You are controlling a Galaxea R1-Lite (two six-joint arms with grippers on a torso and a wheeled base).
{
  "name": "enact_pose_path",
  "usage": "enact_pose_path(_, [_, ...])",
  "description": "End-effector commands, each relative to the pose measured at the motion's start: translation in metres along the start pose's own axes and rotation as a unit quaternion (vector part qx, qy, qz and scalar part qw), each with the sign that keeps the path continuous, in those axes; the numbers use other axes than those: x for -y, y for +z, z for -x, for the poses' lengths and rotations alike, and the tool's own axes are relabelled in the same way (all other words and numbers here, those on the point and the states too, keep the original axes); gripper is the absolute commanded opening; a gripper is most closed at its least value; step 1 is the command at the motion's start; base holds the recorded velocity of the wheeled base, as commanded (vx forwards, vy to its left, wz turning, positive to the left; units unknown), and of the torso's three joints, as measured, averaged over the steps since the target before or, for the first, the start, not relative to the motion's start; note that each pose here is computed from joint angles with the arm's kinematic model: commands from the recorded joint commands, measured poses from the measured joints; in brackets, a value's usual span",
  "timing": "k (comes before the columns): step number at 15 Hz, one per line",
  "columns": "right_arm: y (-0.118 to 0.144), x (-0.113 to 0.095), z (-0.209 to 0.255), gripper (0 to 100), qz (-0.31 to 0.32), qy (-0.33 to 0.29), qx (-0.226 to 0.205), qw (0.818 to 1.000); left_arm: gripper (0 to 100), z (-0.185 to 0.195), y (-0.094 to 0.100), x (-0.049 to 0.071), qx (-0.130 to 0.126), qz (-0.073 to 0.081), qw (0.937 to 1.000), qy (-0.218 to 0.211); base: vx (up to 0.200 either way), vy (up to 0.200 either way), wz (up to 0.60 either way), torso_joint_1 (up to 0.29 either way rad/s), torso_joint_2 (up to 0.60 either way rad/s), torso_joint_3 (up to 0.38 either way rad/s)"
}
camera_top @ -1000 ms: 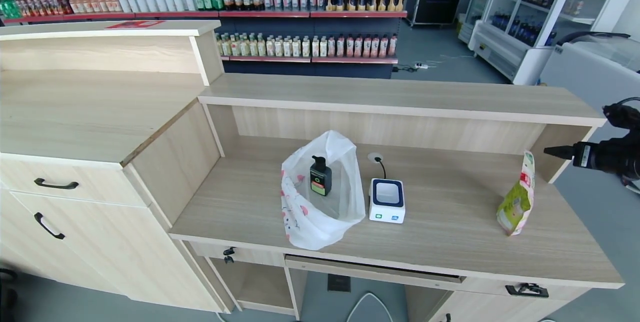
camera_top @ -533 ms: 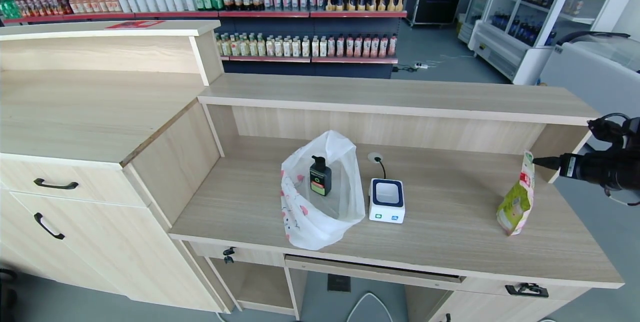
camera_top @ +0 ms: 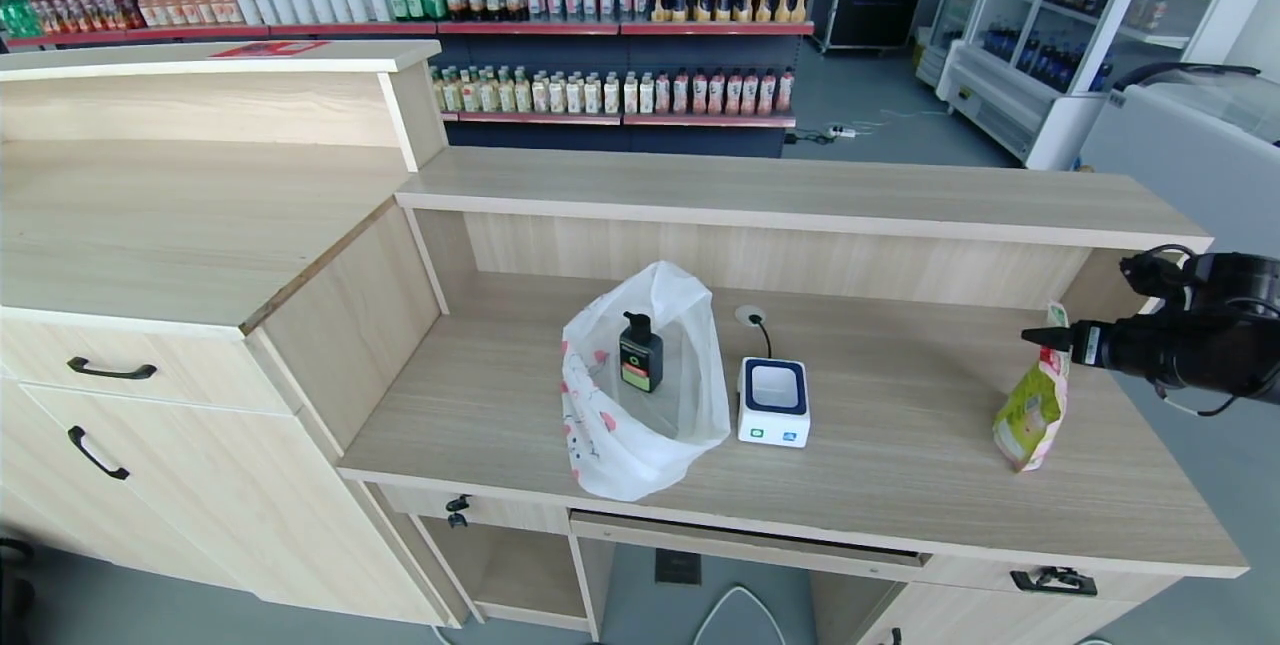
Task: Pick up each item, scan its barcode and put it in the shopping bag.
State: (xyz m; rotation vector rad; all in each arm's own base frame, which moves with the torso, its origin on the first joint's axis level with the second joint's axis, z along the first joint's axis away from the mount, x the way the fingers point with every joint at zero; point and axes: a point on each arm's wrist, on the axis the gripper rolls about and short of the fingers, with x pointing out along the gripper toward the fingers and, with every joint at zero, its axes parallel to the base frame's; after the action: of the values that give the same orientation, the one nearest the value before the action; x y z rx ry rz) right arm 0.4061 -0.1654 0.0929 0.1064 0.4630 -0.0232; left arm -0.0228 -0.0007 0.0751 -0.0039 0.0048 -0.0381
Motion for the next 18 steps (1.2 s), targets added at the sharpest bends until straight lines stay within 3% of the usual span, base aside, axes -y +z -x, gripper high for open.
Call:
enact_pose_path(1, [-0.012, -0.005, -0.015, 100, 0.000, 0.011, -0.015, 1.000, 100, 0.000, 0.000, 0.000, 0.000, 0.000, 1.0000, 0.000, 0.000, 0.000, 0.00, 0.000, 0.00, 0.000])
enact_pose_path(8, [-0.035, -0.014, -0.044, 100, 0.011, 0.027, -0.022, 0.999, 100, 0.000, 0.000, 0.000, -0.001, 0.000, 1.0000, 0.000, 0.000, 0.000, 0.00, 0.000, 0.00, 0.000])
enact_pose_path(18, [-0.066, -0.006, -0.067, 100, 0.033, 0.025, -0.024, 0.999, 100, 0.000, 0.000, 0.000, -0.001, 0.000, 1.0000, 0.000, 0.000, 0.000, 0.00, 0.000, 0.00, 0.000])
